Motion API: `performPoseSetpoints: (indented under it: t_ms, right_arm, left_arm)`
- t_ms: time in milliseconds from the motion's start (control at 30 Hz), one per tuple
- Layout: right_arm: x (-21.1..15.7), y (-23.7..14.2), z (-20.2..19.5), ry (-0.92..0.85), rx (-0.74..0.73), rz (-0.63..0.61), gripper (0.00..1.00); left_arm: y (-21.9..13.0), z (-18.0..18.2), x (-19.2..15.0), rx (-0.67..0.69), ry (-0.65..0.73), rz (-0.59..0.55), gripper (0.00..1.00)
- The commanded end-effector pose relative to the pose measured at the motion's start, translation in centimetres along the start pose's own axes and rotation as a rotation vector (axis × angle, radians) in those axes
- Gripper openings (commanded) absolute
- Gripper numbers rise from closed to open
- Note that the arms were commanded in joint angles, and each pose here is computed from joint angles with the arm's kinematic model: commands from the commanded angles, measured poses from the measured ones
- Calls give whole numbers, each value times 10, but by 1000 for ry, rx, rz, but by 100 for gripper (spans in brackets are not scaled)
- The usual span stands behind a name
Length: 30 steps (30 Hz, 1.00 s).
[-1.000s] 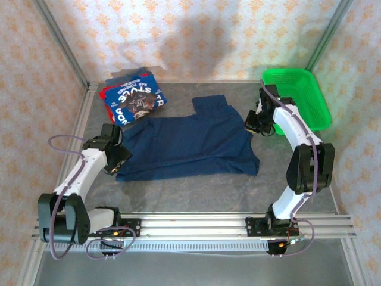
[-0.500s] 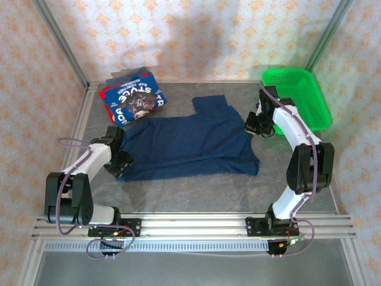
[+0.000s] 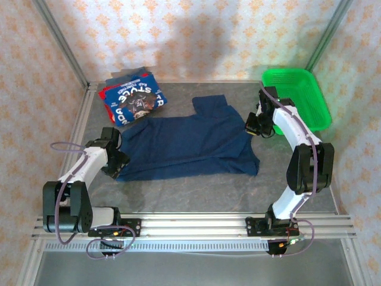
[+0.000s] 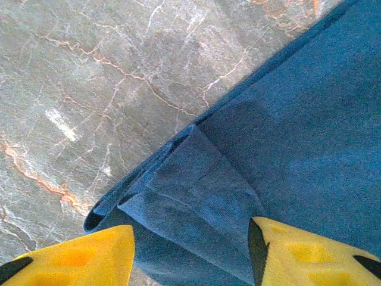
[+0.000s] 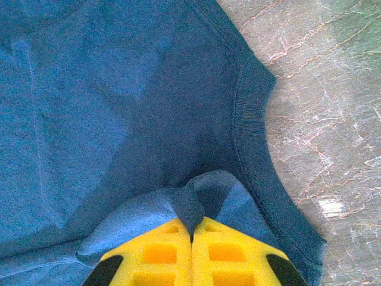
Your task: Fold and stack the t-shirts
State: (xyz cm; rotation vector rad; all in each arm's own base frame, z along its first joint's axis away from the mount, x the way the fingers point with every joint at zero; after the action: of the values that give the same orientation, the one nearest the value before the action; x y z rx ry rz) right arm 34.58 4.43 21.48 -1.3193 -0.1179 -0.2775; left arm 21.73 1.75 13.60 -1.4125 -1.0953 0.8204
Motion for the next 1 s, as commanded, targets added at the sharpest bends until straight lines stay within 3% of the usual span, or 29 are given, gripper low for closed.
performPoseSetpoints:
  t_ms: [0,333,833,967]
  right_arm:
    - [-2,-11,1,-17,-23,-27,0]
    - [-5,-11,0,-13,-27,-25,0]
    - [-3,-12,0,0,-26,-34,0]
    - [-3,-12,0,2,-25,-35,0]
  left_arm:
    - [4,5,1,41,-34,1,53]
    - [14,6,1,59,-50,14,48]
    - [24,-6,10,62,-31,-1,0]
    - [23,-9,12,47,-31,-7,0]
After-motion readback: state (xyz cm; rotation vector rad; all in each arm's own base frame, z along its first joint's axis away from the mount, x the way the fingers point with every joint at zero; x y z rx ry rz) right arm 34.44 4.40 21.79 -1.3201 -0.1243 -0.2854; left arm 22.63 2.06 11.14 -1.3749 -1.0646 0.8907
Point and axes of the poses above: each hand's point on the last joint's axis, 136 mm out from that joint toward the fingers, its own y axis out along the fingers, its own z axis along the line the jaws close on, x = y × z, the point moved 9 cm from there along -y, back along the fingers, and after that the axes turned 11 degrees about -y, right-handed, at the moved point
